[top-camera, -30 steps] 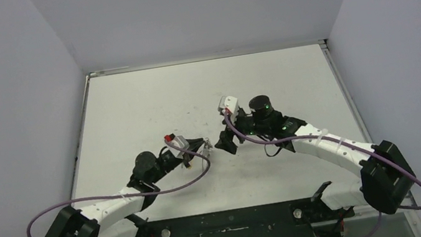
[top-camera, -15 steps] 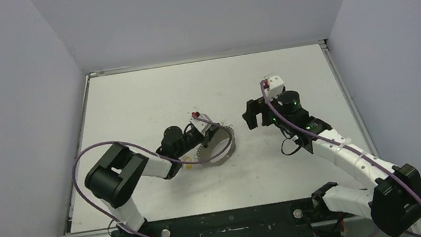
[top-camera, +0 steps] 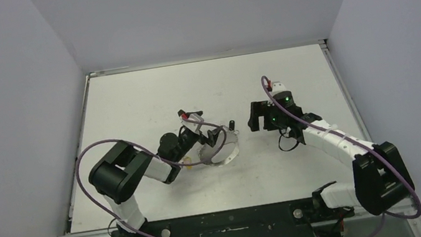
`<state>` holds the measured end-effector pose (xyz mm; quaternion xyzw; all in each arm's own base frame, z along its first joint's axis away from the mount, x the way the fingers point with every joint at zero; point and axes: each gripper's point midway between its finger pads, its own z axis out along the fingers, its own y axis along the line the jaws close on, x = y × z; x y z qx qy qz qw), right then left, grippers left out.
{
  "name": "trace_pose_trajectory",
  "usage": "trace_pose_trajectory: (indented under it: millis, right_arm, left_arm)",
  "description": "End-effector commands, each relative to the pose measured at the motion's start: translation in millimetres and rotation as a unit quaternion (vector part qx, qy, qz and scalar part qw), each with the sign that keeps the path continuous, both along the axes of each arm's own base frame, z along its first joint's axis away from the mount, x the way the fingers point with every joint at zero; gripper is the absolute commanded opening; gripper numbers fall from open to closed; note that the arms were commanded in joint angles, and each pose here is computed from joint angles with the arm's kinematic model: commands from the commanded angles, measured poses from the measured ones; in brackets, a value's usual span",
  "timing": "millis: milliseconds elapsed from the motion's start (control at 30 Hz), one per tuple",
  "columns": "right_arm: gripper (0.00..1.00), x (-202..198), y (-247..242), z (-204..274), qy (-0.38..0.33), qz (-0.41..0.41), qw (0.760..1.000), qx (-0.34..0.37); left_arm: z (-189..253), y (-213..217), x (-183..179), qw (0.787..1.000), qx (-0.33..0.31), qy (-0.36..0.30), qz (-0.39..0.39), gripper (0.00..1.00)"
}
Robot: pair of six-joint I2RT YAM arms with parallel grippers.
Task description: Put the keys on the keyring
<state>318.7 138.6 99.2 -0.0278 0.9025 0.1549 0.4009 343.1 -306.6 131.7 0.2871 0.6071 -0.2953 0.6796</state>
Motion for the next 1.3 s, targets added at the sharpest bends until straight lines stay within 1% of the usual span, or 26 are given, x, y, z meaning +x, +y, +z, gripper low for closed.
trace_pose_trajectory:
  millis: [0,100,167,200,267,333,400,467,567,667,800,900,967,1033,1200,1267]
  right_arm:
    - [0.98,14.6,21.5,5.6,0.016,0.003,0.998,0.056]
    - [0.94,20.2,31.7,-2.8,0.036,0.009,0.997,0.073]
    - [0.89,23.8,39.6,-9.9,0.051,0.015,0.995,0.087]
    - [0.85,25.2,43.6,-13.0,0.058,0.018,0.994,0.094]
    - [0.75,27.0,53.3,-17.6,0.073,0.024,0.990,0.116]
    - [0.67,27.8,59.4,-26.4,0.094,0.023,0.987,0.131]
    - [0.61,31.5,64.9,-36.0,0.107,0.020,0.984,0.142]
    - [0.55,31.9,66.7,-49.5,0.127,0.013,0.981,0.147]
    - [0.42,32.4,72.7,-62.4,0.148,0.010,0.976,0.162]
    - [0.39,34.2,78.2,-71.3,0.162,0.005,0.971,0.178]
    - [0.32,38.2,82.1,-81.0,0.173,-0.002,0.967,0.189]
    - [0.24,39.2,87.4,-83.7,0.184,0.002,0.963,0.197]
    - [0.23,35.5,86.4,-85.4,0.192,0.001,0.962,0.195]
    - [0.24,30.7,80.6,-85.0,0.193,-0.004,0.964,0.184]
    - [0.35,26.9,61.8,-78.8,0.178,-0.025,0.973,0.143]
    - [0.37,21.3,54.1,-80.3,0.185,-0.034,0.974,0.124]
  left_arm:
    - [29.2,31.2,4.0,0.997,-0.034,-0.002,0.070,0.97]
    - [19.2,45.2,-0.4,0.994,-0.018,0.052,0.097,0.97]
    - [11.4,56.7,-1.7,0.987,-0.003,0.099,0.126,0.97]
    - [9.1,61.1,-3.2,0.983,0.005,0.124,0.137,0.97]
    - [5.1,69.0,-6.7,0.974,0.035,0.163,0.152,0.97]
    - [0.3,76.4,-14.1,0.967,0.062,0.190,0.159,0.97]
    - [-4.0,88.1,-19.3,0.959,0.068,0.208,0.178,0.97]
    - [-3.9,96.3,-23.2,0.958,0.053,0.209,0.190,0.97]
    - [-1.6,102.2,-30.5,0.960,0.027,0.203,0.190,0.97]
    - [0.3,104.7,-34.8,0.961,0.019,0.201,0.187,0.97]
    - [2.5,106.4,-36.0,0.962,0.022,0.198,0.186,0.97]
    - [3.2,107.0,-35.9,0.963,0.025,0.194,0.186,0.97]
    - [4.7,106.8,-35.2,0.963,0.024,0.192,0.186,0.97]
    - [6.6,106.1,-34.9,0.964,0.023,0.190,0.184,0.97]
    - [6.5,103.5,-35.5,0.965,0.023,0.191,0.178,0.97]
    - [6.1,103.2,-35.4,0.965,0.024,0.193,0.177,0.97]
